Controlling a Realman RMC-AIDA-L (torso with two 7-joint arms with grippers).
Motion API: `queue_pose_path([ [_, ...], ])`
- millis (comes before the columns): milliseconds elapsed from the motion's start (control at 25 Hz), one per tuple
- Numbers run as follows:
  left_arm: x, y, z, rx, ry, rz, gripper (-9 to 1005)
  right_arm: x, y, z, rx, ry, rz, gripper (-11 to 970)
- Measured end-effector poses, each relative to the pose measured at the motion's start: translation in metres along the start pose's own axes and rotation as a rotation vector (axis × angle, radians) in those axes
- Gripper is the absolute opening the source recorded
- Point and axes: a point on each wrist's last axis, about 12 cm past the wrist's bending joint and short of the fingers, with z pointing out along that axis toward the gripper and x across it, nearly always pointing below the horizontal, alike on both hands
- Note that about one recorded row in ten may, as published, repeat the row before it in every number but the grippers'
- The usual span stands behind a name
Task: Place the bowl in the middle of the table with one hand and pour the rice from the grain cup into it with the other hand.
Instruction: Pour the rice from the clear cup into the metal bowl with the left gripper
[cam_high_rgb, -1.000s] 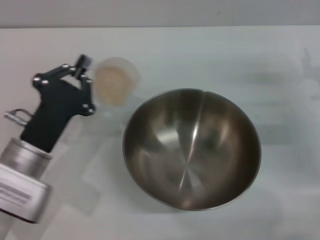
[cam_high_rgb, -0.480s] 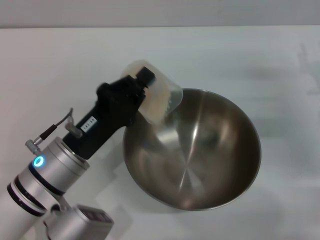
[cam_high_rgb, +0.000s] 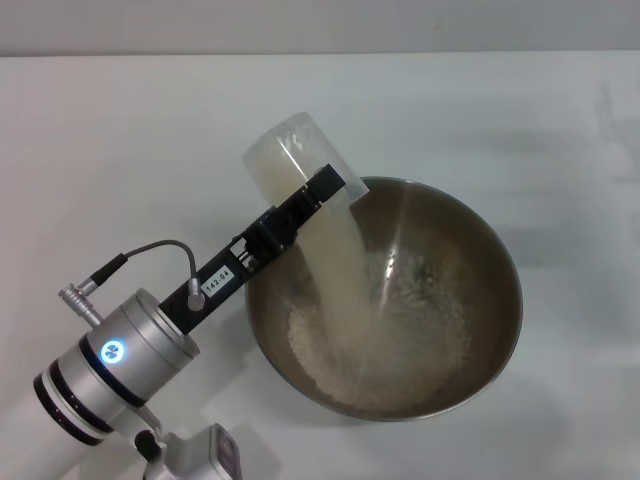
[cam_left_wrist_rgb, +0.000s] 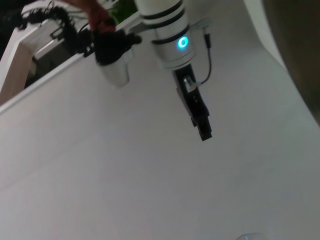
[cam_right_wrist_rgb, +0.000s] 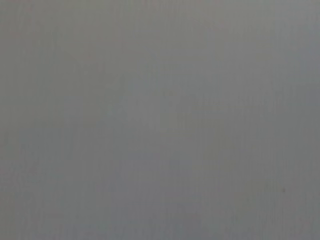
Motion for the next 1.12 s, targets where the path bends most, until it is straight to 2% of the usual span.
queue_pose_path([
  [160,-0.0005,-0.0001,0.0000,0.001,-0.005,0.027,15,-0.0003,0.0008,0.0009,-0.001,0.000,-0.011,492],
  [240,-0.0031,-0.0003,0.0005,-0.003,-0.037,0.142,15,-0.0012,0.0020,0.0027,-0.003,-0.004,-0.010,492],
  [440,-0.0042,0.0006,0.0015,-0.016,-0.055,0.234,15,-0.0012,0.0028,0.0040,-0.006,-0.001,-0.010,492],
  [840,-0.0031,0.0004,0.0017,-0.014,-0.051,0.233,16,-0.0014,0.0029,0.0052,-0.005,0.001,-0.010,492],
  [880,-0.0038,0.0011,0.0019,-0.013,-0.045,0.150,16,-0.0015,0.0030,0.0055,-0.006,0.000,-0.010,492],
  [920,-0.0040,0.0014,0.0018,-0.013,-0.043,0.131,16,-0.0016,0.0031,0.0056,-0.006,0.000,-0.010,492],
  [1000,-0.0048,0.0032,0.0021,-0.018,-0.028,0.017,16,-0.0020,0.0034,0.0063,-0.007,-0.002,-0.010,492],
  [1040,-0.0040,0.0047,0.0018,-0.022,-0.007,-0.103,16,-0.0024,0.0038,0.0070,-0.008,-0.003,-0.009,492],
  [1120,-0.0020,0.0055,0.0012,-0.026,0.021,-0.224,16,-0.0027,0.0052,0.0078,-0.010,-0.005,-0.007,492],
])
